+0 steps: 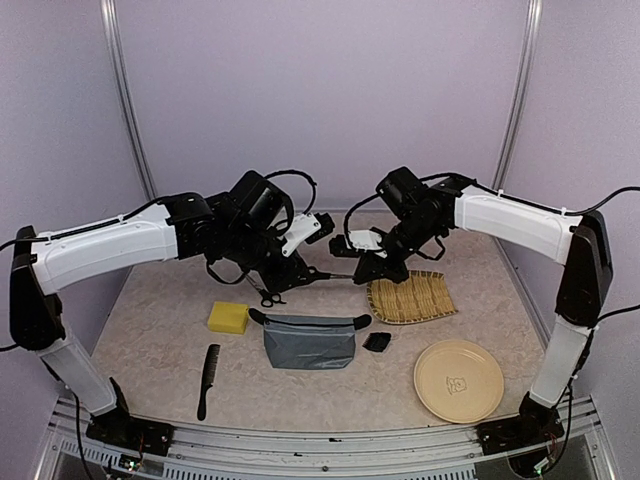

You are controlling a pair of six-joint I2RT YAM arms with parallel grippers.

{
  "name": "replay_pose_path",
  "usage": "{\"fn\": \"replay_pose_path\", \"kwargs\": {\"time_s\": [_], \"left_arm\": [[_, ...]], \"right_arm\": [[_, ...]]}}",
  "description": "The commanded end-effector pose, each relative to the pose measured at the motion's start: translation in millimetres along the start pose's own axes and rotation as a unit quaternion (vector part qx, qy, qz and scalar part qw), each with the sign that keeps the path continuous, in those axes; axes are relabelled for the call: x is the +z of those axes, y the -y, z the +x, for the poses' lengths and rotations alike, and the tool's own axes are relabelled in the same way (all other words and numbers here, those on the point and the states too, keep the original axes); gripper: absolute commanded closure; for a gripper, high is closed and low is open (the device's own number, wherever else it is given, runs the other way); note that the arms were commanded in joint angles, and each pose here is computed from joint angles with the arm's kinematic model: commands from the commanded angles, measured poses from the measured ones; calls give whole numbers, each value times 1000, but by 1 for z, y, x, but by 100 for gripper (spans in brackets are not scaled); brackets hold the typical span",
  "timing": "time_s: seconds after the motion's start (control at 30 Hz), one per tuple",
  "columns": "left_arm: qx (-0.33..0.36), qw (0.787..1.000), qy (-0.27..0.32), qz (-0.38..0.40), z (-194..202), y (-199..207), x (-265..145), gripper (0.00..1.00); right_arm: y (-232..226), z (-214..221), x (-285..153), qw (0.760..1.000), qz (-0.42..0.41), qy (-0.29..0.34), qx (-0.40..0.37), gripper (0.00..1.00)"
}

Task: Sort the hair-cutting tools
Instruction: Pass from the right arm to the left

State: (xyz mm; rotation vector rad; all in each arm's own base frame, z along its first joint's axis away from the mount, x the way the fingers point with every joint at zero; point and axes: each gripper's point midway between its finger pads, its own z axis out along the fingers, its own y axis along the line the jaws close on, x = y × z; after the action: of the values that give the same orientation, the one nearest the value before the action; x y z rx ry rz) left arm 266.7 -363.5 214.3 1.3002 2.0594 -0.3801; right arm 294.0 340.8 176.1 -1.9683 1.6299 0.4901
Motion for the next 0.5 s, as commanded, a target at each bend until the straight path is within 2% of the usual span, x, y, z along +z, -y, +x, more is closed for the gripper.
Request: {"fn": "replay_pose_path", "kwargs": {"time_s": [0.0,0.47], "left_arm": [[10,1000,12,-16,-14,-5,-2,68],[18,999,10,24,-20,7,10,84]], "right_arm": [[-9,-12,-6,1000,-17,14,-9,100],[-14,-17,-8,999,-26,30,-6,100]]}}
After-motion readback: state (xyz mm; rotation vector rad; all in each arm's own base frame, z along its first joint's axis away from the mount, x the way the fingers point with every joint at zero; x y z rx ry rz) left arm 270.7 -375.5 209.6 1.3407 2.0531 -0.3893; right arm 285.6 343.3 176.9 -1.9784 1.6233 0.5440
